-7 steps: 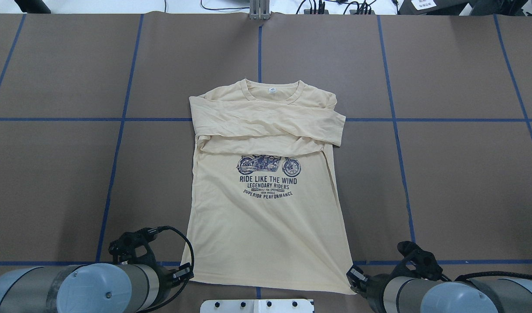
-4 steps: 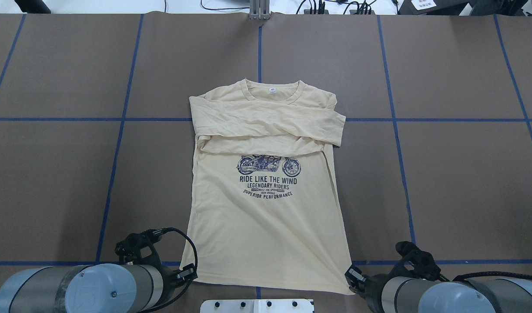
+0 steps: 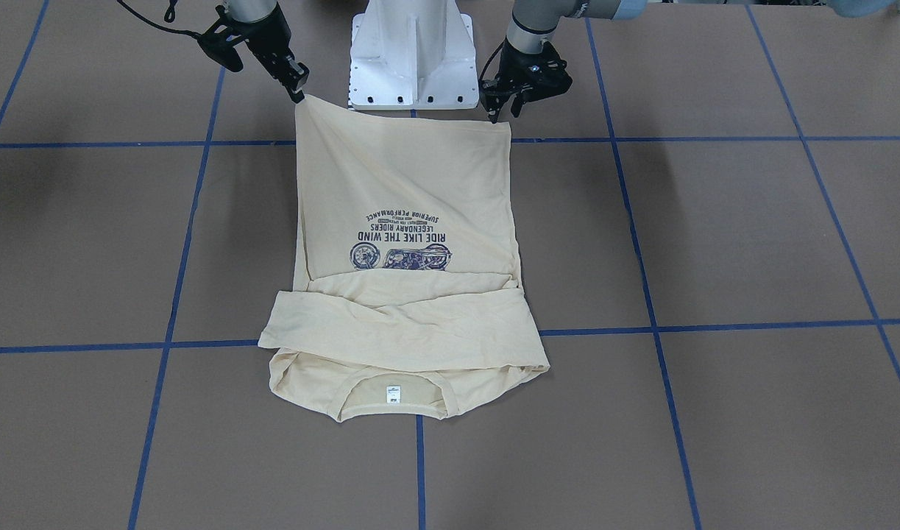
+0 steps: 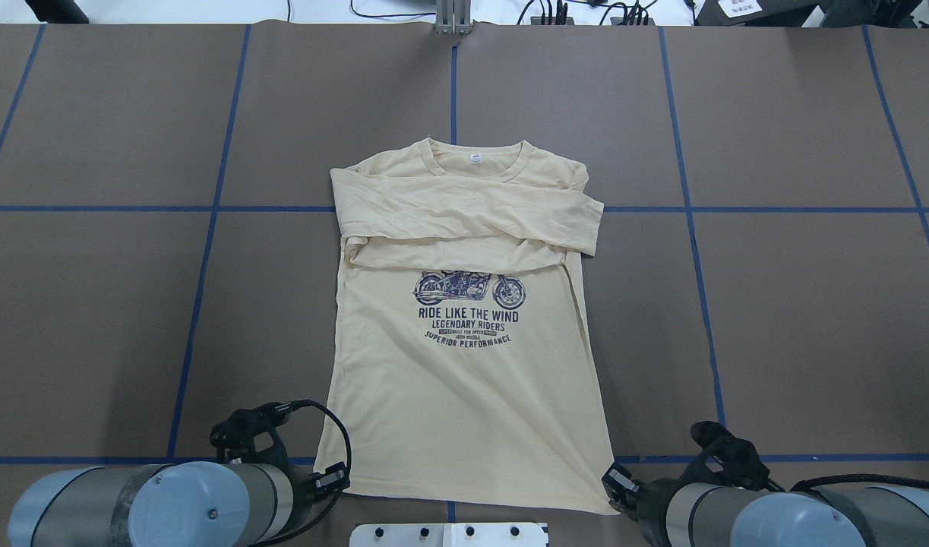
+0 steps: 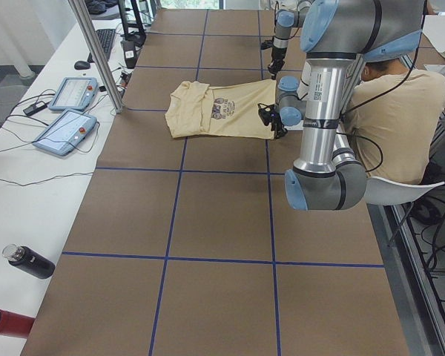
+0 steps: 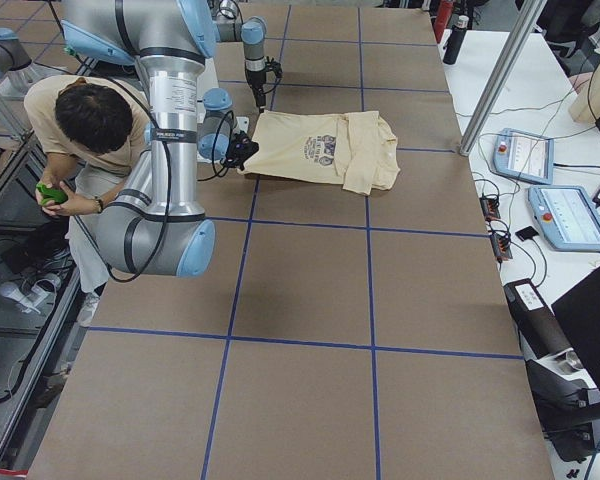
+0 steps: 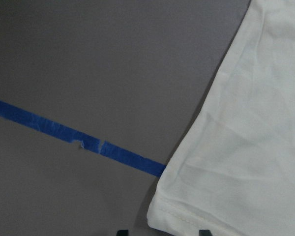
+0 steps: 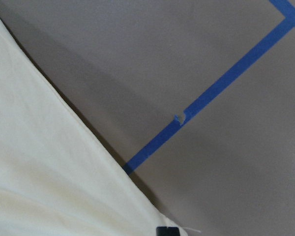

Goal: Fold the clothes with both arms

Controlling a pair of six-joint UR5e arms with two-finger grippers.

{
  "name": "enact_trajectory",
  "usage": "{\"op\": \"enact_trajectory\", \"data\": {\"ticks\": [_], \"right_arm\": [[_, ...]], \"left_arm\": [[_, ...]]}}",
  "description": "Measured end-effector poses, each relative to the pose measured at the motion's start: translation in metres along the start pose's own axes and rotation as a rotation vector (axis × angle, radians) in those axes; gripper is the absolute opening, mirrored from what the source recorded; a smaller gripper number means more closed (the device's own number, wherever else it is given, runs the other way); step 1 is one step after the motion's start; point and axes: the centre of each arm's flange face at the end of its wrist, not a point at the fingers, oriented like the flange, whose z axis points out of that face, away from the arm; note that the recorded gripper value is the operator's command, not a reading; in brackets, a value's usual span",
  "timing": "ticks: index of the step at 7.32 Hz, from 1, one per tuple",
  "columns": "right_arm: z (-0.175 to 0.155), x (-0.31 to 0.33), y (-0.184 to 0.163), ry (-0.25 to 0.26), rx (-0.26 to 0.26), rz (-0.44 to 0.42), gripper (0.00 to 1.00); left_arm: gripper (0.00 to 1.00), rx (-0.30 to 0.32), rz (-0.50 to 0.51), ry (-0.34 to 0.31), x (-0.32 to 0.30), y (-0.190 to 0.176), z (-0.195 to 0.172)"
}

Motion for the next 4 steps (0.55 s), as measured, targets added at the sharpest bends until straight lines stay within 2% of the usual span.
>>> {"op": "enact_trajectory", "data": {"ticks": [4], "right_arm": [[-0.0011, -0.0004, -0.0006, -0.002, 0.0, 0.001, 0.0]], "left_arm": [[0.5, 0.002, 0.017, -0.005, 0.0026, 0.0003, 0.0049]]}}
